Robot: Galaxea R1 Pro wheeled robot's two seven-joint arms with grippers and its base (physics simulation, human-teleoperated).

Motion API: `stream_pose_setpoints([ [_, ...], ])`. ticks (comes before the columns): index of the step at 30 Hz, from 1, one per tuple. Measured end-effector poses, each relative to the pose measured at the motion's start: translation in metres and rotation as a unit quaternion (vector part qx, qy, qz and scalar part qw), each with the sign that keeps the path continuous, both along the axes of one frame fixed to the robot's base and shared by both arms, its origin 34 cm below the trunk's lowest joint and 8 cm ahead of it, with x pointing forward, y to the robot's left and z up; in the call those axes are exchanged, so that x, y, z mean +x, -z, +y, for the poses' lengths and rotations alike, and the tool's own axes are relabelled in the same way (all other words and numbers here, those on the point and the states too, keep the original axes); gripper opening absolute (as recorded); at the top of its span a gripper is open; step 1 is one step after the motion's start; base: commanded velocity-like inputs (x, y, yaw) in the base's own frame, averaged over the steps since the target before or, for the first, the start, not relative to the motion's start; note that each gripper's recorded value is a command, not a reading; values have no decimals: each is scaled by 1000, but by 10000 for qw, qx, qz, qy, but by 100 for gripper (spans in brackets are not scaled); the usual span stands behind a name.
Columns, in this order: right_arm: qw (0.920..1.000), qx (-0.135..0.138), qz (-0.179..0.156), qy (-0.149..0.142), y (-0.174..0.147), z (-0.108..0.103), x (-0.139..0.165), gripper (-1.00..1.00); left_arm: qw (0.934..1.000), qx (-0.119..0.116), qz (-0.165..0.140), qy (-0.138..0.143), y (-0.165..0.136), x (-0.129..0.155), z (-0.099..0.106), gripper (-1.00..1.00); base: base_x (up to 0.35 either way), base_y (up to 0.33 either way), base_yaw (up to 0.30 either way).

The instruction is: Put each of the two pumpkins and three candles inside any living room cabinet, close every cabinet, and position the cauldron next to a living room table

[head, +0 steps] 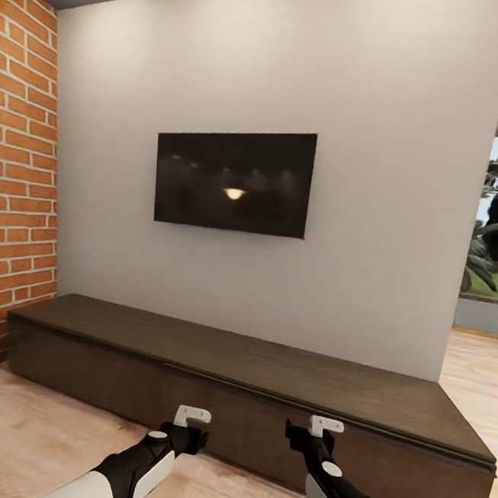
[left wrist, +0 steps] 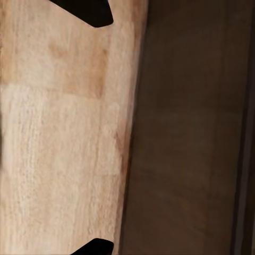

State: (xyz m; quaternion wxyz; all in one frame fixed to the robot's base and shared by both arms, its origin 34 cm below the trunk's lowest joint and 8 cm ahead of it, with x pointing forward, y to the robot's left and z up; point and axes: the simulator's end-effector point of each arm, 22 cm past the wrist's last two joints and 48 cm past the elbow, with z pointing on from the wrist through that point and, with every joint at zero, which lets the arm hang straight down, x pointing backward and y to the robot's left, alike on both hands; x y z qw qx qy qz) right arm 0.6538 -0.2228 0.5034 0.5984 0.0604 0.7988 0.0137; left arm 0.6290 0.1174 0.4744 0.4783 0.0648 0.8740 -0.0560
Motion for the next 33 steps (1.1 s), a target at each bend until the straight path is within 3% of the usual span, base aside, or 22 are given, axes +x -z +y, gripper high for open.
stream_pose_setpoints([
  [11,10000,9,1,-13,0,2,0,100,10000,-44,21,-10,1,0,0,100,-20,236,285],
  [24,9999,74,63,50,5,3,0,100,9996,-265,7,-4,-4,2,-9,100,-6,119,121],
  [33,9974,130,705,-66,33,19,-9,100,9994,-302,143,52,1,0,-14,100,0,4,147],
])
